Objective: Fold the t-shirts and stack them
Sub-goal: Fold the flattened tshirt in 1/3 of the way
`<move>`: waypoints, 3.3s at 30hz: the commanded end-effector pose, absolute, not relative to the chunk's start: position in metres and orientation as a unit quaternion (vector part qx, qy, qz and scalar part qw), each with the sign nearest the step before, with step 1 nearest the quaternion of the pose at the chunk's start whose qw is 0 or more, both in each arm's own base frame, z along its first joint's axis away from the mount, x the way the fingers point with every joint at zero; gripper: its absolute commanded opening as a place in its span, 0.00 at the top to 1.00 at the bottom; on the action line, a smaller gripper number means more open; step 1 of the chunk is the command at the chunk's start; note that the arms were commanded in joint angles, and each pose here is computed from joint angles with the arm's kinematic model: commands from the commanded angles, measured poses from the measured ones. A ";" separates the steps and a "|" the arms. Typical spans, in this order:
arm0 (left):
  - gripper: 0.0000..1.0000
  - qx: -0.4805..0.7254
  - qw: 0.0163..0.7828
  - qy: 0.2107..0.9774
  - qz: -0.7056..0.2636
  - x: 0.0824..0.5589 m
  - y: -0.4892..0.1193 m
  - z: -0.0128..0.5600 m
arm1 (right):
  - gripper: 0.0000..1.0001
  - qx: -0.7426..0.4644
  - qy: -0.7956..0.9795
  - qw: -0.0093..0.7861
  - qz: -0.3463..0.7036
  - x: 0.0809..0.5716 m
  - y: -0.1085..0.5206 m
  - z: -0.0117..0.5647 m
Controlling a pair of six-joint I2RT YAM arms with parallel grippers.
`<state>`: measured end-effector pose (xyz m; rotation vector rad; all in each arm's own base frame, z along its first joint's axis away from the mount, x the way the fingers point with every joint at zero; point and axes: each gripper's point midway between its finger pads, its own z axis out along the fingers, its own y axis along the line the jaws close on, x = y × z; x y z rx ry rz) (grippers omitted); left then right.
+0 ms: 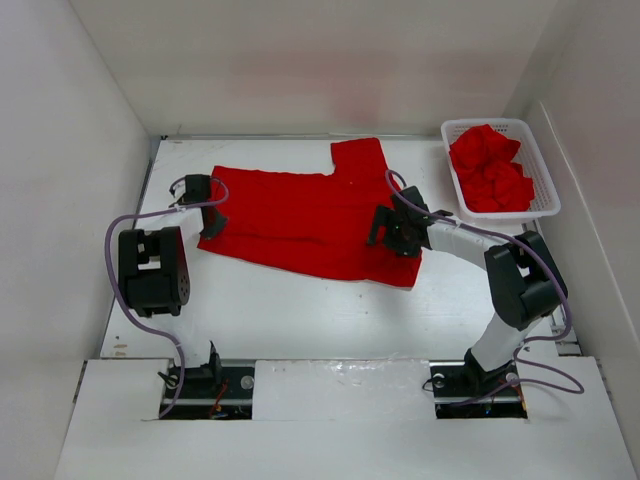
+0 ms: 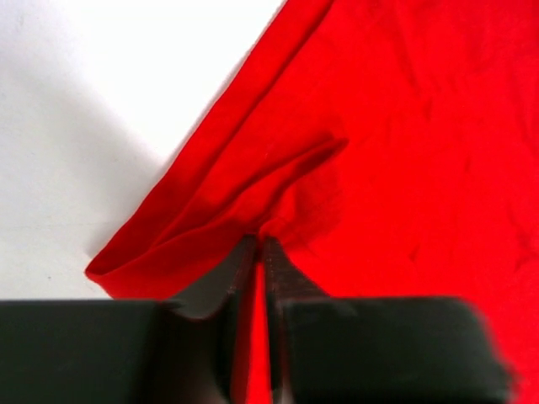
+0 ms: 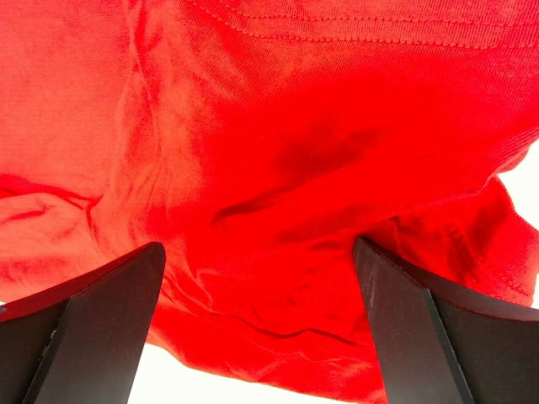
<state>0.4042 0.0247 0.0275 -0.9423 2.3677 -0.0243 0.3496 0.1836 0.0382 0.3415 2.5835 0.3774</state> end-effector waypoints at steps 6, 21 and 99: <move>1.00 -0.352 0.342 0.871 -0.036 0.424 0.023 0.064 | 0.00 0.140 0.954 0.246 0.102 0.343 0.164 0.023; 1.00 -0.360 0.384 0.850 -0.021 0.454 0.035 0.103 | 0.01 0.146 0.952 0.248 0.100 0.346 0.163 0.025; 0.00 -0.349 0.418 0.830 -0.122 0.312 -0.027 0.175 | 0.00 0.251 0.892 0.348 0.144 0.250 0.183 0.183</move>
